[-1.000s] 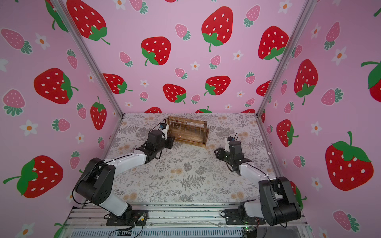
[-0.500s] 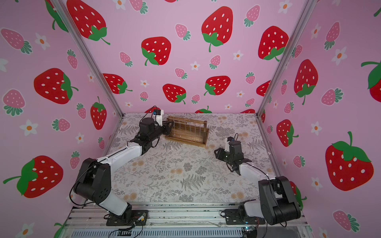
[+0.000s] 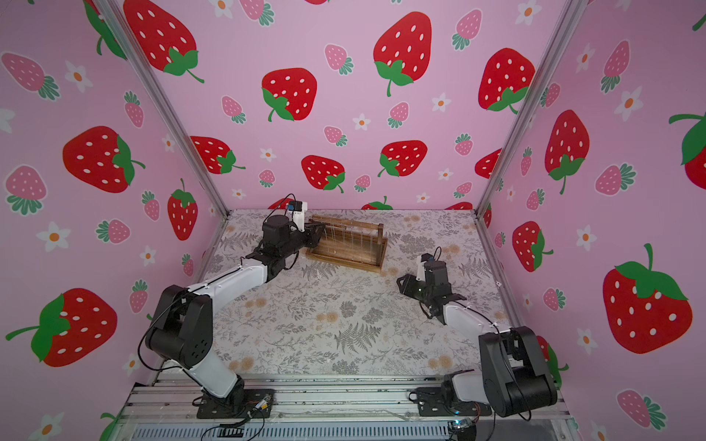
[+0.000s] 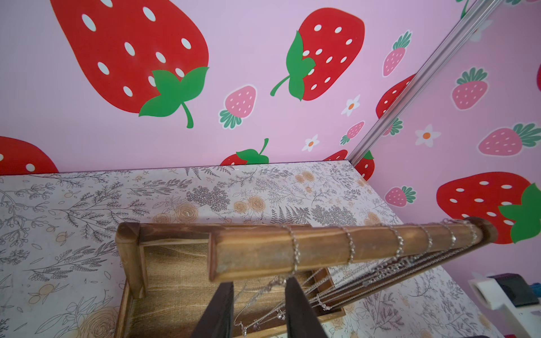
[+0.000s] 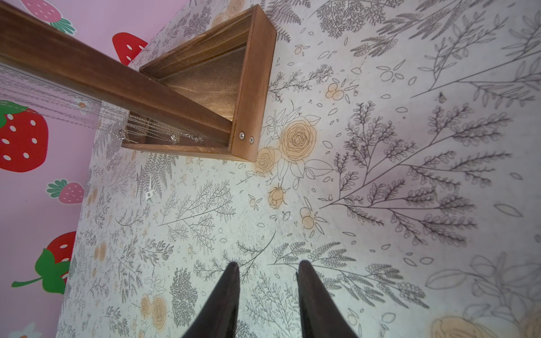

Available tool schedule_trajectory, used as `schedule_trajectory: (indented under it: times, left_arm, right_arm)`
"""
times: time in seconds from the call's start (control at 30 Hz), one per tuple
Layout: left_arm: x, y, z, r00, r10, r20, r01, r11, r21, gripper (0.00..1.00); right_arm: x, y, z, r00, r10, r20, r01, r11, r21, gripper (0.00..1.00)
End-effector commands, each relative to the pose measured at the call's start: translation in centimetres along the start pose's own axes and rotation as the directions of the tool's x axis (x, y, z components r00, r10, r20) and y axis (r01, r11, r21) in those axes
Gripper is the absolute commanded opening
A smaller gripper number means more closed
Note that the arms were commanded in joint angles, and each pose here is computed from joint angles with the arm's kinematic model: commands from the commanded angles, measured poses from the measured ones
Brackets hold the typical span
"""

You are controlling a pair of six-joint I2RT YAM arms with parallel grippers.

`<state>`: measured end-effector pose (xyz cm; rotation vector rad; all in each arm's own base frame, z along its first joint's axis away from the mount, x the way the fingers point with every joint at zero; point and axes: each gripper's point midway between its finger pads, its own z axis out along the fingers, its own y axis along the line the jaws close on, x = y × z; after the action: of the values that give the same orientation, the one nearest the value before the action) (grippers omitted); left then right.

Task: Take the necklace off the jewelry display stand
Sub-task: Take off the necklace from the stand.

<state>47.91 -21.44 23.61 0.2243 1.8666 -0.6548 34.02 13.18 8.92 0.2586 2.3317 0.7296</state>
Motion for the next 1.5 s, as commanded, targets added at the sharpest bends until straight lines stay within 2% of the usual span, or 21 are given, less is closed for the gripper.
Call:
schedule_trajectory:
  times: [0.0, 0.23, 0.5, 0.57, 0.6, 0.63, 0.83, 1.07, 1.2, 1.3, 1.47]
  left_arm:
    - [-1.7, -0.7, 0.3, 1.000, -0.001, 0.026, 0.000, 0.999, 0.033, 0.31]
    - [-1.5, -0.8, 0.7, 1.000, -0.010, 0.019, 0.010, 0.999, 0.040, 0.26]
    - [-1.4, -0.9, 0.5, 1.000, -0.009, 0.017, 0.008, 0.999, 0.043, 0.08]
    - [-1.5, -0.9, 0.4, 1.000, -0.007, 0.016, 0.006, 0.999, 0.040, 0.07]
    - [-1.5, -0.9, 0.3, 1.000, -0.004, 0.014, 0.004, 0.999, 0.039, 0.01]
    - [-1.5, -1.0, 0.2, 1.000, -0.001, 0.014, 0.001, 0.999, 0.039, 0.00]
    - [-1.9, -0.2, -0.7, 1.000, 0.020, -0.003, -0.020, 0.999, -0.028, 0.00]
    - [-3.4, 2.9, -2.6, 0.999, 0.028, -0.042, -0.038, 0.965, -0.261, 0.00]
    - [-4.8, 3.9, -3.9, 0.999, 0.052, -0.013, -0.053, 0.937, -0.346, 0.00]
    - [-5.5, 3.7, -4.6, 0.998, 0.069, 0.001, -0.064, 0.935, -0.350, 0.00]
    - [-4.8, 2.3, -5.3, 0.997, 0.062, -0.039, -0.070, 0.956, -0.285, 0.00]
  right_arm:
    - [-0.7, 0.8, -0.1, 1.000, -0.001, 0.011, 0.001, 1.000, -0.021, 0.35]
    - [-0.7, 0.8, -0.1, 1.000, -0.002, 0.011, 0.002, 1.000, -0.021, 0.35]
    - [-0.6, 0.8, -0.1, 1.000, -0.001, 0.010, 0.001, 1.000, -0.020, 0.35]
    - [-0.7, 0.9, -0.1, 1.000, -0.002, 0.010, 0.002, 1.000, -0.023, 0.35]
    - [-0.7, 0.9, -0.1, 1.000, -0.003, 0.012, 0.003, 1.000, -0.023, 0.35]
    - [-0.7, 0.8, -0.1, 1.000, -0.003, 0.011, 0.003, 1.000, -0.021, 0.35]
    - [-0.7, 0.9, -0.3, 1.000, -0.003, 0.016, 0.004, 1.000, -0.023, 0.35]
    - [-0.7, 1.0, -0.4, 1.000, -0.003, 0.016, 0.003, 1.000, -0.027, 0.35]
    - [-0.7, 0.9, -0.3, 1.000, -0.004, 0.014, 0.004, 1.000, -0.025, 0.35]
    - [-0.7, 1.0, -0.3, 1.000, -0.004, 0.015, 0.005, 1.000, -0.025, 0.35]
    - [-0.8, 1.1, -0.5, 1.000, -0.010, 0.020, 0.011, 1.000, -0.030, 0.35]
